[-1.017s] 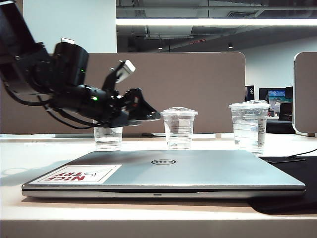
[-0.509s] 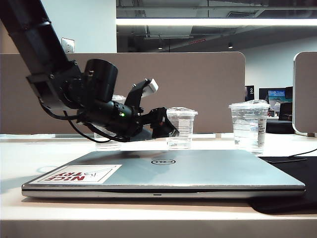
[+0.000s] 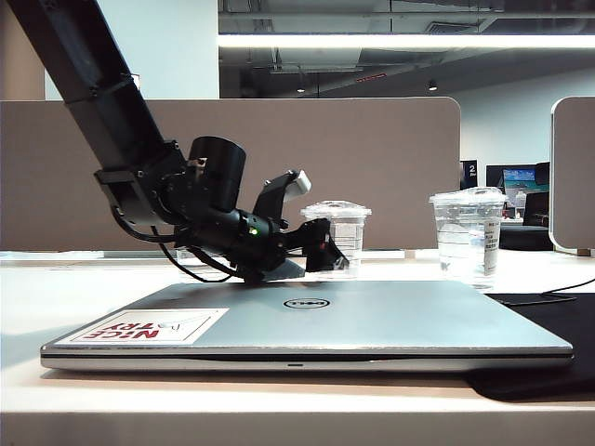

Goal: Pick up the coffee cup on the middle and place it on the left side of the laptop.

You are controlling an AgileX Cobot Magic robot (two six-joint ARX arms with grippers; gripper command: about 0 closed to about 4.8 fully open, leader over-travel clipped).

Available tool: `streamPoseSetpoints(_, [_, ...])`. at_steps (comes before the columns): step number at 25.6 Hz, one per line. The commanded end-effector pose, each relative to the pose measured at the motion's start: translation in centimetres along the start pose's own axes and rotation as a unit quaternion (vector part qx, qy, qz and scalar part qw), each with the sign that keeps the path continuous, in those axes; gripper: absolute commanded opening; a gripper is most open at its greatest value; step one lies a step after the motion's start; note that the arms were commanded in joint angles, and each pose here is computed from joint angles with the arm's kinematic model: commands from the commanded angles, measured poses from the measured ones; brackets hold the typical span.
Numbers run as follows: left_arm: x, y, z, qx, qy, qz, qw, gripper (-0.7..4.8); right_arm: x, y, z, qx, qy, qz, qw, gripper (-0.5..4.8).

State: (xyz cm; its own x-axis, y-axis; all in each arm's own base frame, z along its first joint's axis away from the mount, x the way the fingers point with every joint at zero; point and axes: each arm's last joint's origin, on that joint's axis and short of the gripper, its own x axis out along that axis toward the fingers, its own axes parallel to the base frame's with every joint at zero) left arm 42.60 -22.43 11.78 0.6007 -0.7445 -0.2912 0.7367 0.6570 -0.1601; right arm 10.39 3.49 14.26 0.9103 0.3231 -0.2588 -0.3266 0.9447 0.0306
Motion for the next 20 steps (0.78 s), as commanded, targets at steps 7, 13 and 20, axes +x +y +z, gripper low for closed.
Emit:
streamPoseSetpoints(7, [1.5,-0.2,0.2,0.007,-0.013,0.008,1.000,4.79,0.0,0.0,0.0,0.000,-0.007,0.000,1.000,-0.05])
streamPoseSetpoints(13, [2.1,0.0,0.7,0.012,-0.023,0.022,0.999,4.79,0.0,0.0,0.1,0.000,-0.008,0.000,1.000,-0.05])
streamPoseSetpoints(20, [2.5,-0.4,0.5,0.015,-0.035,0.013,0.999,4.79,0.0,0.0,0.1,-0.001,-0.008,0.000,1.000,-0.05])
